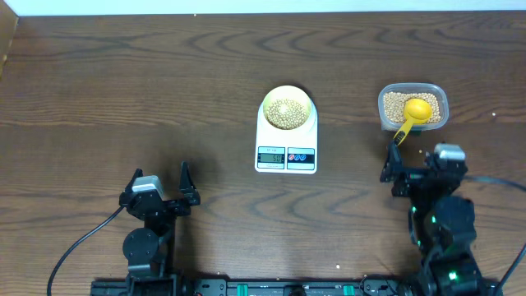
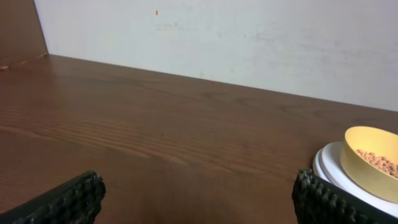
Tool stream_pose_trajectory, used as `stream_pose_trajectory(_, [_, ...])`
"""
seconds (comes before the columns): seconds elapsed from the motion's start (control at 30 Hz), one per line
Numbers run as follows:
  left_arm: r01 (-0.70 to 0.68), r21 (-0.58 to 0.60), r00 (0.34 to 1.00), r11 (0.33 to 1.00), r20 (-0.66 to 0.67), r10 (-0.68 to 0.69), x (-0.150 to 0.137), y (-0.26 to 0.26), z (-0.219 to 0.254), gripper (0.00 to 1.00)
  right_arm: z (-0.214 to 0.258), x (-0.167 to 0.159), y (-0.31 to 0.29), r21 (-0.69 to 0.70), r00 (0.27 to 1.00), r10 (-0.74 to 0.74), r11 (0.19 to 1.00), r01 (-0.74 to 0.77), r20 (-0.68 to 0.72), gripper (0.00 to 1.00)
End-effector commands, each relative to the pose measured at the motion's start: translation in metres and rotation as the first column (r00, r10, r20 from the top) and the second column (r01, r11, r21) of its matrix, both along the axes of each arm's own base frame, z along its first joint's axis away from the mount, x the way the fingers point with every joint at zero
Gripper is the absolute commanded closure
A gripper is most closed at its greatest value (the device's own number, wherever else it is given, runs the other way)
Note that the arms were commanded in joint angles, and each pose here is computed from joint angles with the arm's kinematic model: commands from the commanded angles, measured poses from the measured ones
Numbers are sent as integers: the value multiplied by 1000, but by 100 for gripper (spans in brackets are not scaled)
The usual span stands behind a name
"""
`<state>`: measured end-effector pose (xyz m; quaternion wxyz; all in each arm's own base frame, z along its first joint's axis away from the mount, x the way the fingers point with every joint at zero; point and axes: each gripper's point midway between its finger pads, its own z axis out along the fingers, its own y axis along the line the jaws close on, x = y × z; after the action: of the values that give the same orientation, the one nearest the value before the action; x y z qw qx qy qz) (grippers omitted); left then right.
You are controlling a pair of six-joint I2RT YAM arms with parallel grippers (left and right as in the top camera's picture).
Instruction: Scoop item into bowl and weigh 50g on scale
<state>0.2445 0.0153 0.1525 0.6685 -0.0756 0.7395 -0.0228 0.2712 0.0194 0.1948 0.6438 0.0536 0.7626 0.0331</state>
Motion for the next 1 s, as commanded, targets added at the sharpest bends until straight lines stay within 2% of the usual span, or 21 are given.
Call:
stream_pose_trajectory(0.0, [-32,19,998,999,-52,33,-2,6,-16,2,-8,-8,-4,-5,999,-13,1000,14,38,1])
stream_pose_trajectory(0.23, [-32,19,998,999,-52,33,-2,6,-16,2,-23,-14,-5,21,990,-16,1000,13,143,1])
stream_pose_trajectory(0.4, [-32,19,998,999,-52,33,-2,6,-16,2,-18,-17,-5,26,986,-14,1000,10,167,1])
stream_pose_trajectory(0.73, [-32,19,998,999,-52,33,-2,6,-16,2,-35,-24,-8,12,994,-16,1000,14,107,1])
stream_pose_trajectory(0.97, [-32,19,998,999,-52,33,-2,6,-16,2,-32,-26,-18,12,992,-50,999,49,120,1])
